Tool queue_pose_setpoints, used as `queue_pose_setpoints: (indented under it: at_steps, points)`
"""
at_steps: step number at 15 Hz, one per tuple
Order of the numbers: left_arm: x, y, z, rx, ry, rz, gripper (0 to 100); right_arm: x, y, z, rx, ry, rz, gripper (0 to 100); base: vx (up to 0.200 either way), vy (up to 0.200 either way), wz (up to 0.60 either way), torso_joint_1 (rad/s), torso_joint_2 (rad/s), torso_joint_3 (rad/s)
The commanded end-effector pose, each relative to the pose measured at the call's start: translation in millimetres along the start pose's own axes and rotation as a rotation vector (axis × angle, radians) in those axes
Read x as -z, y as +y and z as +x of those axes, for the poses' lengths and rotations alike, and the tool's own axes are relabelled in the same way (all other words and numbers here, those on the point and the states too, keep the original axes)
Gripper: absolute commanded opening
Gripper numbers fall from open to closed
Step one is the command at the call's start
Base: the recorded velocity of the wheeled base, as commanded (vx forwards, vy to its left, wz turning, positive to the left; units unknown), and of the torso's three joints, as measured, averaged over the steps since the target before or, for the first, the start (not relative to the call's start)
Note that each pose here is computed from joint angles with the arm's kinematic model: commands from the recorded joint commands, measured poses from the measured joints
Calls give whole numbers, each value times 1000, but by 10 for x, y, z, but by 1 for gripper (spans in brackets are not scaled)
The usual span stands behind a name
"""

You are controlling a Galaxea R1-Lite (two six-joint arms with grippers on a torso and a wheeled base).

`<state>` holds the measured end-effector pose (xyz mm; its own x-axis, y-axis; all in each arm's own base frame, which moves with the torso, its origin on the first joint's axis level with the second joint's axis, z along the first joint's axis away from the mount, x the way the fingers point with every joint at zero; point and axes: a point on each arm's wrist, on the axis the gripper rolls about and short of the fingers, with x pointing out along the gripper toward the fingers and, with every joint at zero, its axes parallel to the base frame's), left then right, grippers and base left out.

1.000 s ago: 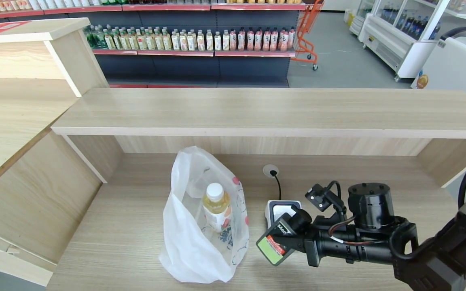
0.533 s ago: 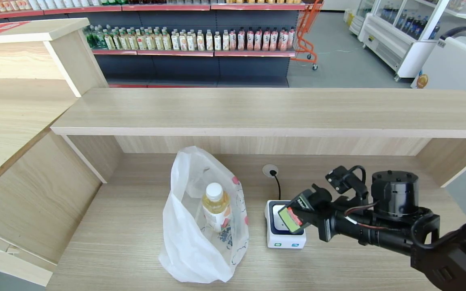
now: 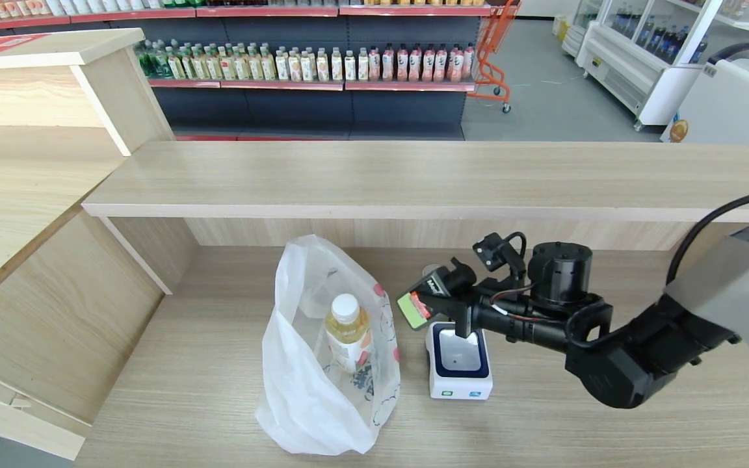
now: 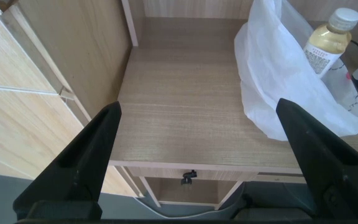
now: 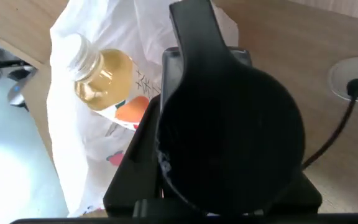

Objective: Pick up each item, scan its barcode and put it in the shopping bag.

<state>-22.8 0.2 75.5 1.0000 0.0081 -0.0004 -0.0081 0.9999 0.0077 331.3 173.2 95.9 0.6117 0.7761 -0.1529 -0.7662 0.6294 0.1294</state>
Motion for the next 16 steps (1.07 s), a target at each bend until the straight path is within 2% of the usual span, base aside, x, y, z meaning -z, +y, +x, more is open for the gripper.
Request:
queue_pose_setpoints:
  at_steps: [1,5,8,13,16]
  points:
    - [0,0,0,-1,0,0,100,216,-198,269,-7,26,43,0,0,0,0,0,0,0]
    - [0,0,0,0,0,0,100,309,-330,637,-23,18,61,0,0,0,0,0,0,0]
    - [0,0,0,0,0,0,100,308,-300,785,-47,22,64,0,0,0,0,0,0,0]
    - [0,0,0,0,0,0,100,79,-222,1023,-137,-15,106,0,0,0,0,0,0,0]
    - [0,0,0,-1,0,0,100,57,-146,1053,-157,-12,125,0,0,0,0,0,0,0]
